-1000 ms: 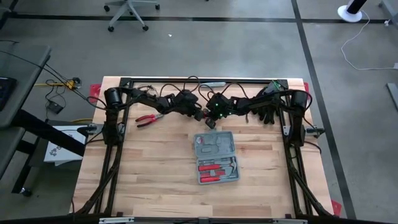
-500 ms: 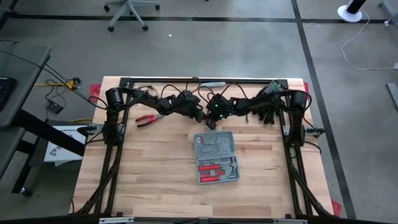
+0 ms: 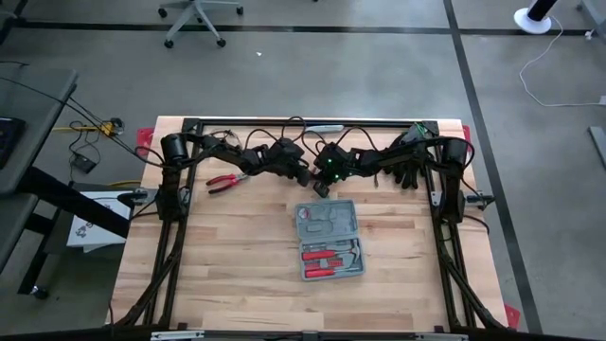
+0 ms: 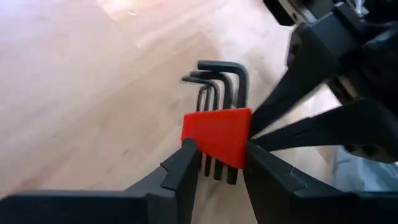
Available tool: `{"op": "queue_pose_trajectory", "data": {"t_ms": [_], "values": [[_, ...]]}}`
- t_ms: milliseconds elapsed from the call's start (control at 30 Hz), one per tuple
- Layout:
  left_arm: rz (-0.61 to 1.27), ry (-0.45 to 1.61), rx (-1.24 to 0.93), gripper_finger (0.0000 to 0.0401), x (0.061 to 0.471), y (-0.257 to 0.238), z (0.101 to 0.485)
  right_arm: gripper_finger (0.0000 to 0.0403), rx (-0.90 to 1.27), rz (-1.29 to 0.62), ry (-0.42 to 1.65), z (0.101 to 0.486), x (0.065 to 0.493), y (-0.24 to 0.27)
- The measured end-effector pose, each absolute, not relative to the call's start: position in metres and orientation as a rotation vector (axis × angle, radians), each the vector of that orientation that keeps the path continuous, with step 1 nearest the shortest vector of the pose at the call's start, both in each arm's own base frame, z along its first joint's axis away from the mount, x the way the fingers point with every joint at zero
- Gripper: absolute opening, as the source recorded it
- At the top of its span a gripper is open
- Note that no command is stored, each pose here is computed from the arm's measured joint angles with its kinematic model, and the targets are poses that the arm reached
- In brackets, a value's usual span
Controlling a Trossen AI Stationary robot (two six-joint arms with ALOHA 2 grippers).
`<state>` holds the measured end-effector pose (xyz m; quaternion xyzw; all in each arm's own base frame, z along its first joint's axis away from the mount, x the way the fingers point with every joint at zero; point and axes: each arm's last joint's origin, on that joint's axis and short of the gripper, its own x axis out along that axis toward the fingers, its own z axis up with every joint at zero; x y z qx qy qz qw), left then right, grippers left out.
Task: Prefit tool cases
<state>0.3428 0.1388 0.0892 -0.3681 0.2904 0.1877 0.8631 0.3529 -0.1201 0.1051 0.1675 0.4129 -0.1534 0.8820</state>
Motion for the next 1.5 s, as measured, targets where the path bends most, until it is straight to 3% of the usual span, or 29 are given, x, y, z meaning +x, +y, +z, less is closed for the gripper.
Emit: {"op": "queue_pose_trajectory", "data": {"t_ms": [167, 367, 633, 867, 1300, 1500], "values": [[0.388, 0.609, -0.765, 0.0078, 0.343, 0.139, 0.089, 0.0000, 0.349, -0.319, 0.859, 0.105, 0.353, -0.120], [0.410, 0.625, -0.733, 0.0009, 0.341, 0.140, 0.088, 0.0000, 0.346, -0.318, 0.858, 0.106, 0.353, -0.120], [0.389, 0.638, -0.715, 0.0003, 0.341, 0.139, 0.087, 0.0000, 0.268, -0.343, 0.912, 0.113, 0.349, -0.114], [0.291, 0.672, -0.705, 0.0001, 0.338, 0.132, 0.099, 0.0000, 0.148, -0.397, 0.960, 0.142, 0.336, -0.100], [-0.052, 0.681, -0.616, 0.0001, 0.344, 0.079, 0.151, 0.0000, 0.266, -0.462, 0.642, 0.154, 0.256, -0.071], [-0.106, 0.766, -0.571, 0.0000, 0.355, 0.054, 0.160, 0.0000, 0.271, -0.411, 0.627, 0.155, 0.252, -0.054]]}}
